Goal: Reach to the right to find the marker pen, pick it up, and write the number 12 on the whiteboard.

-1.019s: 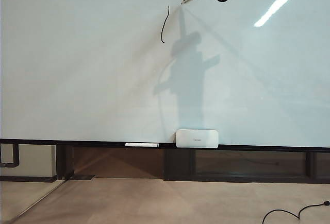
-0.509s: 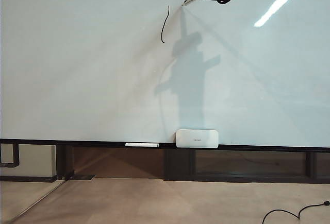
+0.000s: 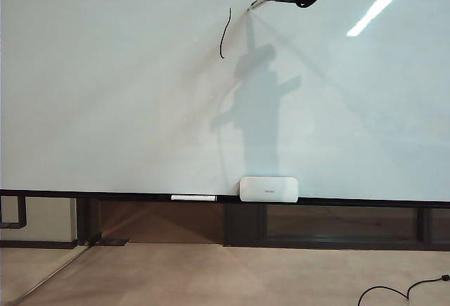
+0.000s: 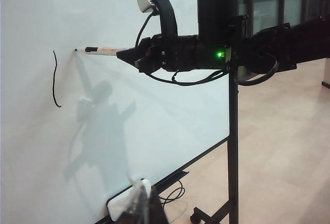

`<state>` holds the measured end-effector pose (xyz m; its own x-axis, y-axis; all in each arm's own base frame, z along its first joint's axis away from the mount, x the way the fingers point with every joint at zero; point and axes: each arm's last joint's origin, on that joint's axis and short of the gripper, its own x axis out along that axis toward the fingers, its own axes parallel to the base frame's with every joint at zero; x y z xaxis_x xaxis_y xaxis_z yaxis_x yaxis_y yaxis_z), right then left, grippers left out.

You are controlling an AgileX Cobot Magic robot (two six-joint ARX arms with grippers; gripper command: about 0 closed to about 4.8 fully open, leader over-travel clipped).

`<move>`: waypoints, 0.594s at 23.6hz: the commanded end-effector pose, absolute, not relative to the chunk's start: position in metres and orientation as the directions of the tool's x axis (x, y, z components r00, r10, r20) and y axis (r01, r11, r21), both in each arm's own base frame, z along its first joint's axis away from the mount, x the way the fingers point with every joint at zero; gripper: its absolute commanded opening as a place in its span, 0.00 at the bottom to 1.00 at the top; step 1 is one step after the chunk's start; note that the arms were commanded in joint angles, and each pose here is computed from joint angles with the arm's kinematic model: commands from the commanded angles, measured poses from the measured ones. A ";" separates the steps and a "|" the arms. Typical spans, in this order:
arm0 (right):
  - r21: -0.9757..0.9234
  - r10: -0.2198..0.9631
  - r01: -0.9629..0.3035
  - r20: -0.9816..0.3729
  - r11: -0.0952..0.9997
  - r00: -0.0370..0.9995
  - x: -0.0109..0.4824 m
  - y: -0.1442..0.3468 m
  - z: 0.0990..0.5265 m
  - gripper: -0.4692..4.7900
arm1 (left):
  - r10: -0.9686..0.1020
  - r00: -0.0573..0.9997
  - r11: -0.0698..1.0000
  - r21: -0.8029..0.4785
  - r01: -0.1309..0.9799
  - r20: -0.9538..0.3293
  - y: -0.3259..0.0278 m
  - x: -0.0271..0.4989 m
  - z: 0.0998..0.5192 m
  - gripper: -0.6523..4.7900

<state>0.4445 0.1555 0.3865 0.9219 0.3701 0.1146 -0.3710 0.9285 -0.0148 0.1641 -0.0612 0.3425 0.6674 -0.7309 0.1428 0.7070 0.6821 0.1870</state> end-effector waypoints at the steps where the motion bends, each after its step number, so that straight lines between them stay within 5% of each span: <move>1: -0.017 0.359 -0.360 0.141 0.933 0.923 0.445 0.152 0.391 0.09 | -0.735 0.661 0.678 0.199 0.708 0.154 -0.061 0.163 0.345 0.11; 14: -0.006 0.358 -0.360 0.123 0.933 0.926 0.451 0.152 0.382 0.09 | -0.735 0.661 0.678 0.198 0.708 0.153 -0.061 0.163 0.345 0.11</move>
